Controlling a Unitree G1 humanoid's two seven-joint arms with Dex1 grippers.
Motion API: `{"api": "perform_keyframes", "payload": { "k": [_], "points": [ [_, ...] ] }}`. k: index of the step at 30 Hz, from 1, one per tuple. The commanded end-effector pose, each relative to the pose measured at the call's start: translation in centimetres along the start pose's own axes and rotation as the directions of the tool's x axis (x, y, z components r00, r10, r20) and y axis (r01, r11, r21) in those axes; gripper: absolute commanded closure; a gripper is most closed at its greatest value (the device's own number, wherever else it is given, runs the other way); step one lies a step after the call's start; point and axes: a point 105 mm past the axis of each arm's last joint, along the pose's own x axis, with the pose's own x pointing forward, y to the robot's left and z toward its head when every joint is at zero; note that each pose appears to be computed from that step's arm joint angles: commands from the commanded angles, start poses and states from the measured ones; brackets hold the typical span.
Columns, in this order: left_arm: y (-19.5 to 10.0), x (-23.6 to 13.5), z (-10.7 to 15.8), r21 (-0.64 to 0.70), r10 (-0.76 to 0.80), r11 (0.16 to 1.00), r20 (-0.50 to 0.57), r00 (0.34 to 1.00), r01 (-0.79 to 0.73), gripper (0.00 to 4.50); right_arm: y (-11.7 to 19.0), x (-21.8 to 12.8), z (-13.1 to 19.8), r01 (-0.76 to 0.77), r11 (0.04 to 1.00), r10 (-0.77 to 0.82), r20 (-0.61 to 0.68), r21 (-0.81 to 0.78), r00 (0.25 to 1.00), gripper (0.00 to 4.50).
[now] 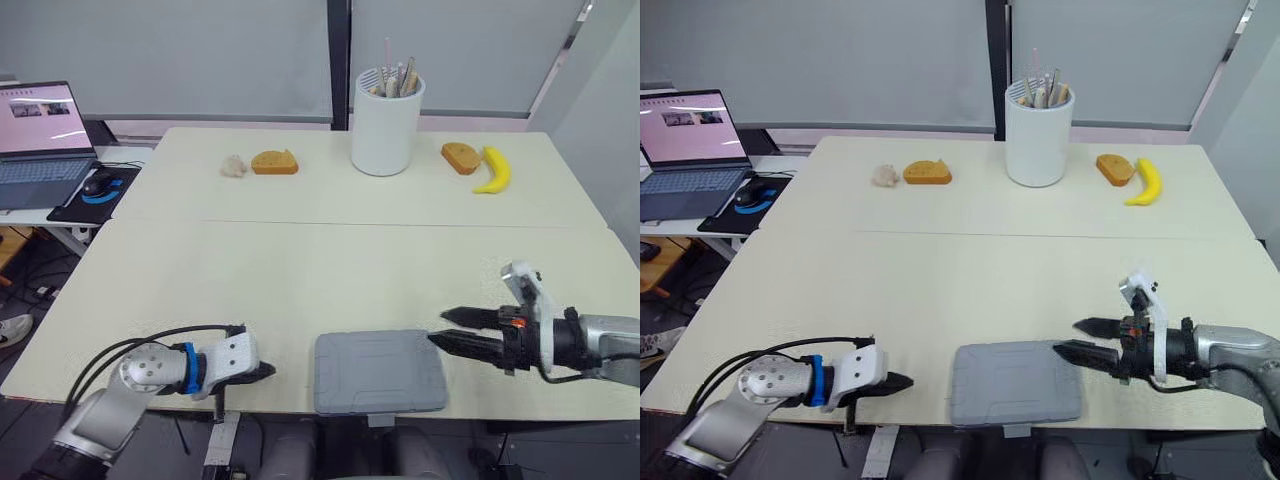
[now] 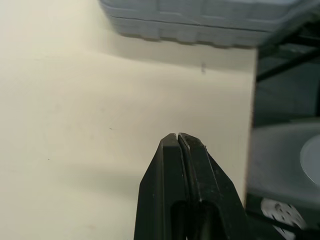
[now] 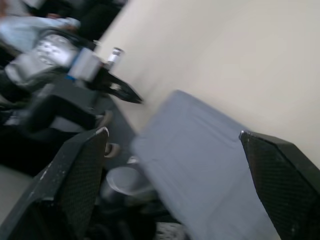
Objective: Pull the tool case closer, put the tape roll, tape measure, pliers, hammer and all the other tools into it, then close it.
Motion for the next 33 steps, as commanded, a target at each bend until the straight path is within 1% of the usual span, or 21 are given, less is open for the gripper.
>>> {"api": "perform_keyframes", "payload": {
  "k": [1, 2, 4, 5, 7, 14, 15, 18, 22, 26, 28, 33],
  "points": [
    [0.4, 0.7, 1.6, -0.011, 0.057, 0.998, 0.013, 0.998, -0.057, 4.5, -3.4, 0.2, -1.4, 0.168, 0.884, -0.219, -0.069, -0.437, 0.973, 1.38],
    [0.4, 1.0, 1.8, -0.025, 0.064, 0.998, 0.014, 0.998, -0.064, 4.5, -4.0, 0.2, -2.1, 0.166, 0.834, -0.25, -0.092, -0.526, 0.964, 1.66],
    [-0.1, 1.6, 2.1, -0.043, 0.056, 0.998, 0.008, 0.998, -0.055, 4.5, -5.0, 0.6, -3.5, 0.168, 0.785, -0.287, -0.11, -0.596, 0.952, 2.17],
    [-0.3, 1.9, 2.2, -0.046, 0.05, 0.998, 0.004, 0.999, -0.05, 4.5, -5.2, 0.8, -4.4, 0.144, 0.771, -0.286, -0.135, -0.621, 0.949, 2.41],
    [-0.7, 2.5, 2.6, -0.047, 0.036, 0.998, -0.003, 0.999, -0.036, 4.5, -4.8, 1.4, -5.7, 0.09, 0.754, -0.262, -0.172, -0.65, 0.949, 2.85],
    [-1.7, 4.1, 3.4, -0.009, 0.001, 1.0, -0.006, 1.0, -0.001, 4.5, -1.9, 3.3, -7.7, -0.07, 0.746, -0.13, -0.248, -0.662, 0.96, 4.4],
    [-1.8, 4.3, 3.6, -0.004, -0.005, 1.0, -0.003, 1.0, 0.005, 4.5, -1.4, 3.5, -7.9, -0.086, 0.751, -0.109, -0.252, -0.654, 0.962, 4.49],
    [-1.8, 5.5, 4.7, 0.005, -0.004, 1.0, 0.032, 0.999, 0.004, 4.5, 0.6, 4.5, -7.7, -0.124, 0.765, -0.037, -0.236, -0.632, 0.971, 4.49],
    [-1.5, 6.6, 5.6, 0.019, 0.004, 1.0, 0.052, 0.999, -0.005, 4.5, 1.7, 5.2, -6.9, -0.116, 0.782, -0.015, -0.205, -0.612, 0.979, 4.49],
    [-1.4, 7.1, 6.2, 0.023, 0.007, 1.0, 0.071, 0.997, -0.009, 4.5, 1.7, 5.0, -7.4, -0.119, 0.785, -0.029, -0.228, -0.608, 0.973, 4.49],
    [-1.9, 7.0, 6.0, 0.025, -0.015, 1.0, 0.062, 0.998, 0.013, 4.5, 1.4, 4.8, -7.7, -0.114, 0.783, -0.044, -0.238, -0.612, 0.97, 4.49],
    [-2.7, 6.6, 5.5, 0.015, -0.043, 0.999, 0.051, 0.998, 0.043, 4.5, 0.4, 4.7, -7.2, -0.06, 0.782, -0.091, -0.208, -0.62, 0.974, 4.49]
  ]
}}
